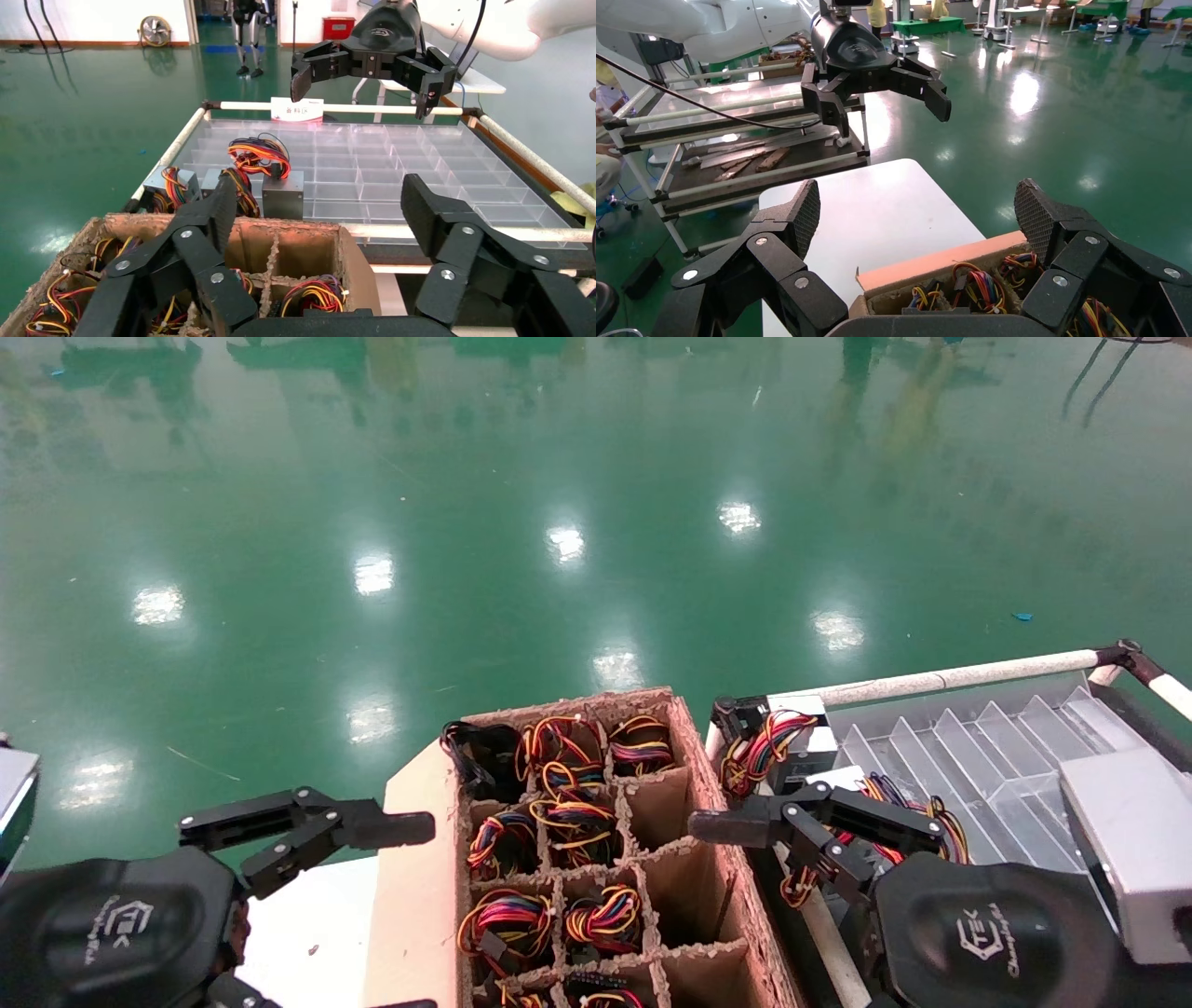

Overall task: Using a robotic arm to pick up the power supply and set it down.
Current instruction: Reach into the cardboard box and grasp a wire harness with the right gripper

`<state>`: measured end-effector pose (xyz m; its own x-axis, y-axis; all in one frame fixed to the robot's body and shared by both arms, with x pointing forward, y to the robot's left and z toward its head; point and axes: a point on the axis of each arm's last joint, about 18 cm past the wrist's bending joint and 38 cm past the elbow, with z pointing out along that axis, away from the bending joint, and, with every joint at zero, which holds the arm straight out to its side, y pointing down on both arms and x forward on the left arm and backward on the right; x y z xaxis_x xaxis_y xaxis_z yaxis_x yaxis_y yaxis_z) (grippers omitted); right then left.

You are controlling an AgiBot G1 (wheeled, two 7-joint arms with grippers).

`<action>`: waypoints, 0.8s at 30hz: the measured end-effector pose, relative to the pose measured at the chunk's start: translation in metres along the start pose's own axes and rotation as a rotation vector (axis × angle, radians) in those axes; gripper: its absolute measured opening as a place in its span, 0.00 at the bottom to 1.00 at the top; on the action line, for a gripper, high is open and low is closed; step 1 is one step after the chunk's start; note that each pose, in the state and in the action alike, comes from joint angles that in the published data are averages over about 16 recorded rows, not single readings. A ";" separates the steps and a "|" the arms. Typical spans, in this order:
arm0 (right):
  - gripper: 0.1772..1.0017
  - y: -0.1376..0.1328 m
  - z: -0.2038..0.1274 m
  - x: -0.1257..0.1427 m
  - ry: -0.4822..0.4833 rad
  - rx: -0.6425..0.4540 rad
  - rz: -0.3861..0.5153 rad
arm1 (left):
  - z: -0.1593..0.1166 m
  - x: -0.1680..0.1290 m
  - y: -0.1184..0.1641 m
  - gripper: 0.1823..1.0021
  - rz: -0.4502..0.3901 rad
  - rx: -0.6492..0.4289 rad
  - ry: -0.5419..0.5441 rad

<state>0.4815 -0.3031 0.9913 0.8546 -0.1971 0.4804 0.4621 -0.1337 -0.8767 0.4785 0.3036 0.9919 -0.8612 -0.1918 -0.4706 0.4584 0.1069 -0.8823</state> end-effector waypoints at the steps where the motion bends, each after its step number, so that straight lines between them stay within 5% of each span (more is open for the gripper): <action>1: 1.00 0.001 0.001 0.002 0.006 -0.007 -0.001 | 0.000 0.000 0.000 0.87 0.000 0.000 0.000; 24: 1.00 0.057 0.066 0.128 0.233 -0.449 -0.182 | 0.000 0.000 0.000 0.29 0.000 0.000 0.000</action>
<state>0.6328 -0.2724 1.0015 0.6715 -0.3352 0.6608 0.4073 -0.5780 -0.7071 0.4785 0.3036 0.9919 -0.8612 -0.1918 -0.4706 0.4584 0.1069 -0.8823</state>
